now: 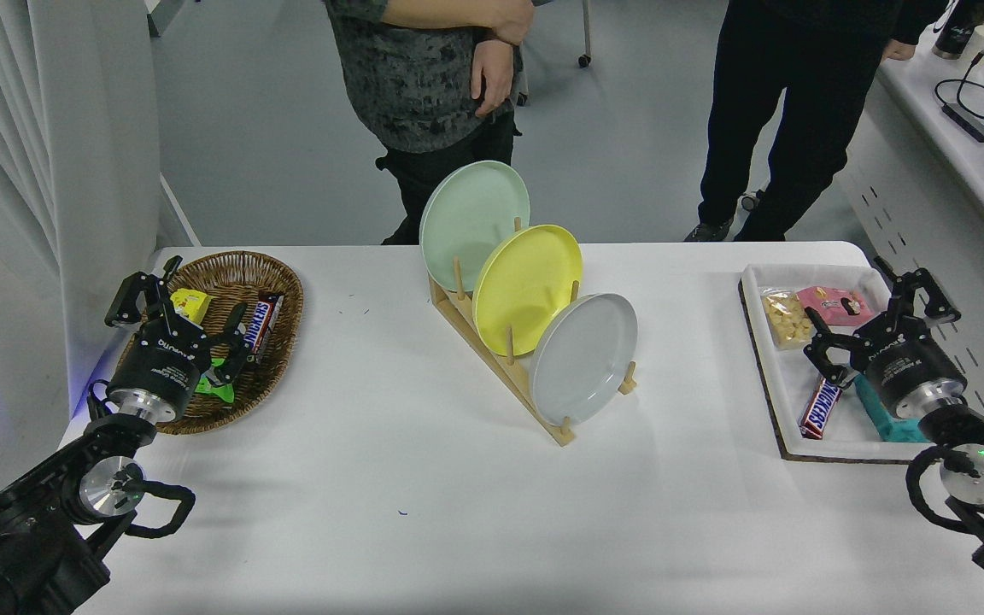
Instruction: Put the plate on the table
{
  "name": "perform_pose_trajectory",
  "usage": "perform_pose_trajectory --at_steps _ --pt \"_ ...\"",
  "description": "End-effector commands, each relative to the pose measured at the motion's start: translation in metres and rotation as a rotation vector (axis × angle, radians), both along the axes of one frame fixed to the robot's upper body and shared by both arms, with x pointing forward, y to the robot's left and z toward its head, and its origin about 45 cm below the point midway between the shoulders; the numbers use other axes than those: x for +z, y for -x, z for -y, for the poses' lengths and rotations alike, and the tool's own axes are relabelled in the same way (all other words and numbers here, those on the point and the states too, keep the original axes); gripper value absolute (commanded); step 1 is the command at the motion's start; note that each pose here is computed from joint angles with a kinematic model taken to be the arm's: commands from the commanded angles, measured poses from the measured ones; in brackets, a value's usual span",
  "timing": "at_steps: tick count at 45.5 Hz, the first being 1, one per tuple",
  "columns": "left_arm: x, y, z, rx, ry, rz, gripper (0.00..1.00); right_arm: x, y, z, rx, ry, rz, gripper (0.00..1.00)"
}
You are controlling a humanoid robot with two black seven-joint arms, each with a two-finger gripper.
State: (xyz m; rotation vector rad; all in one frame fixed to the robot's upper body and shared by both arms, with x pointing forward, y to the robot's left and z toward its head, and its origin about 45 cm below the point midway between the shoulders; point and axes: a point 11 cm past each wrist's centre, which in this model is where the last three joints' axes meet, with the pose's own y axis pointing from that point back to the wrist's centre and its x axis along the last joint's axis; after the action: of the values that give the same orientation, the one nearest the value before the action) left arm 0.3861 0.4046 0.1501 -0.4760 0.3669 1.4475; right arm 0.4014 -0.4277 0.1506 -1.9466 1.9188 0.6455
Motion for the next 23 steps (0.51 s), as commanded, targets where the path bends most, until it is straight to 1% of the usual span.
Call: perform_pose_trajectory --at_steps 1,23 --pt "-0.0002 -0.0002 0.0004 -0.002 -0.001 -0.002 0.98 0.0017 0.0003 0.0037 -0.012 -0.003 0.006 1.00" --pt "-0.0008 0.0001 0.0015 -0.008 -0.007 -0.004 0.98 -0.0035 0.0030 0.0013 -0.010 -0.007 -0.005 1.00"
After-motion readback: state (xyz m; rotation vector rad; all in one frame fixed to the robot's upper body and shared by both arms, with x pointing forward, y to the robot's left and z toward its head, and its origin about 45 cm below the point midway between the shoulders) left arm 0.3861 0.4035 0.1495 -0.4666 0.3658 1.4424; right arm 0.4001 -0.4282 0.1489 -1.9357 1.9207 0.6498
